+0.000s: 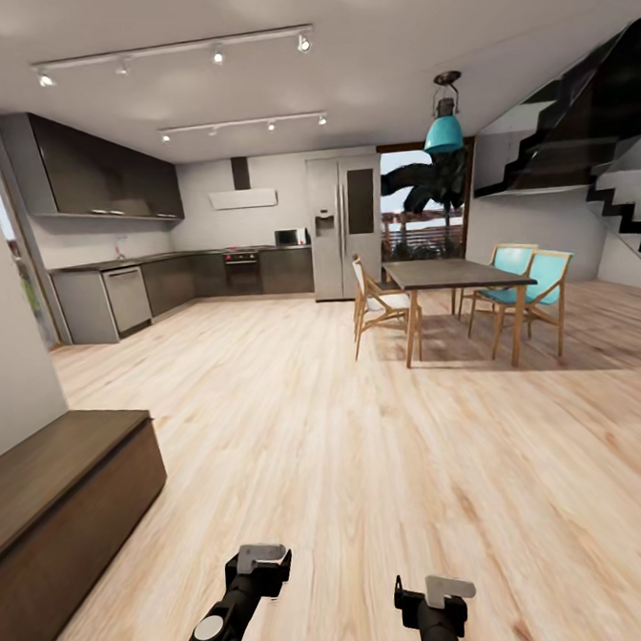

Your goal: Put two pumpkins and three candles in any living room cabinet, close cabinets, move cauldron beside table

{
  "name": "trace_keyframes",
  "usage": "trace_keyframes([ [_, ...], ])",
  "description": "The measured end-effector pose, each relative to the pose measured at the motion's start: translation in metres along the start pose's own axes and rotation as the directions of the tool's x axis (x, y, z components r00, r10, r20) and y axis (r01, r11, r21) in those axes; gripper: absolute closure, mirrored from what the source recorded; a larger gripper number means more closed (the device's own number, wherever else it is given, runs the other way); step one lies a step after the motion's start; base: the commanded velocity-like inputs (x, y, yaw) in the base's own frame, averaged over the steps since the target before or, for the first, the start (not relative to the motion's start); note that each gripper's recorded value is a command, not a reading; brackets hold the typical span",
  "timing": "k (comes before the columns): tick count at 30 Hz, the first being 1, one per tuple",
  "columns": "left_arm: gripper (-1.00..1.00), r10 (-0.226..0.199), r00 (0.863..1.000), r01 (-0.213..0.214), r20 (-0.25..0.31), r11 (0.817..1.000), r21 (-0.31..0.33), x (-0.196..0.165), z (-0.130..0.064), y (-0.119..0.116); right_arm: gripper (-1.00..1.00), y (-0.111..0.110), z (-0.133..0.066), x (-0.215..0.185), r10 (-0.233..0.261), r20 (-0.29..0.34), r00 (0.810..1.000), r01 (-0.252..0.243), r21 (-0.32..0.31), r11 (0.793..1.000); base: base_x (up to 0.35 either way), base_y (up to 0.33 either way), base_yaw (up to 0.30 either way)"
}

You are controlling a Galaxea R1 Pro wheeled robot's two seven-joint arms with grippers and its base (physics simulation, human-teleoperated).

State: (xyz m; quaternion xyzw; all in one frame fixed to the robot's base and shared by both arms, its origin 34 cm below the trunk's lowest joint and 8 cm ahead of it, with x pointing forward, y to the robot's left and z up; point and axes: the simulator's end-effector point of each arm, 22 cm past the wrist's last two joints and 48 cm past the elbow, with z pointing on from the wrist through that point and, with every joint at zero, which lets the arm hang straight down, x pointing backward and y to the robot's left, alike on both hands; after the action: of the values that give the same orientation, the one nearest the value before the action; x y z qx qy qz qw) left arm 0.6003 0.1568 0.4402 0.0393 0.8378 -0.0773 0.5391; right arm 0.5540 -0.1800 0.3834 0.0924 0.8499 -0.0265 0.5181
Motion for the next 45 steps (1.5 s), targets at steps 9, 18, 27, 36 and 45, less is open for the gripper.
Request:
trace_keyframes([
  [9, -1.0, 0.001, 1.0, -0.001, 0.0, 1.0, -0.005, 0.0001, 0.0, 0.001, -1.0, -0.0005, 0.0001, 0.0001, 0.0, 0.0, 1.0, 0.0, 0.001, 1.0, 0.319, -0.093, 0.0],
  [18, -1.0, 0.001, 1.0, -0.001, 0.0, 1.0, -0.005, 0.0001, 0.0, 0.0011, -1.0, -0.0006, 0.0002, 0.0, 0.0, 0.0, 1.0, 0.0, 0.001, 1.0, 0.306, -0.12, 0.0],
  [27, -1.0, -0.002, 1.0, 0.002, 0.0, 1.0, -0.002, 0.0, 0.0003, -0.0022, -1.0, -0.0009, 0.0001, 0.0004, 0.003, -0.001, 1.0, -0.003, 0.002, 1.0, 0.271, -0.166, 0.0],
  [36, -1.0, 0.0, 1.0, 0.0, 0.001, 1.0, 0.0, 0.0, 0.0004, -0.0037, -1.0, -0.0007, 0.0001, 0.0003, 0.004, -0.001, 1.0, -0.004, 0.003, 1.0, 0.233, -0.201, 0.0],
  [45, -1.0, 0.0, 1.0, 0.0, 0.004, 1.0, 0.0, -0.0011, 0.0004, -0.0037, -1.0, 0.0004, -0.0002, 0.0002, 0.003, -0.001, 1.0, -0.003, 0.0, 1.0, 0.108, -0.105, 0.111],
])
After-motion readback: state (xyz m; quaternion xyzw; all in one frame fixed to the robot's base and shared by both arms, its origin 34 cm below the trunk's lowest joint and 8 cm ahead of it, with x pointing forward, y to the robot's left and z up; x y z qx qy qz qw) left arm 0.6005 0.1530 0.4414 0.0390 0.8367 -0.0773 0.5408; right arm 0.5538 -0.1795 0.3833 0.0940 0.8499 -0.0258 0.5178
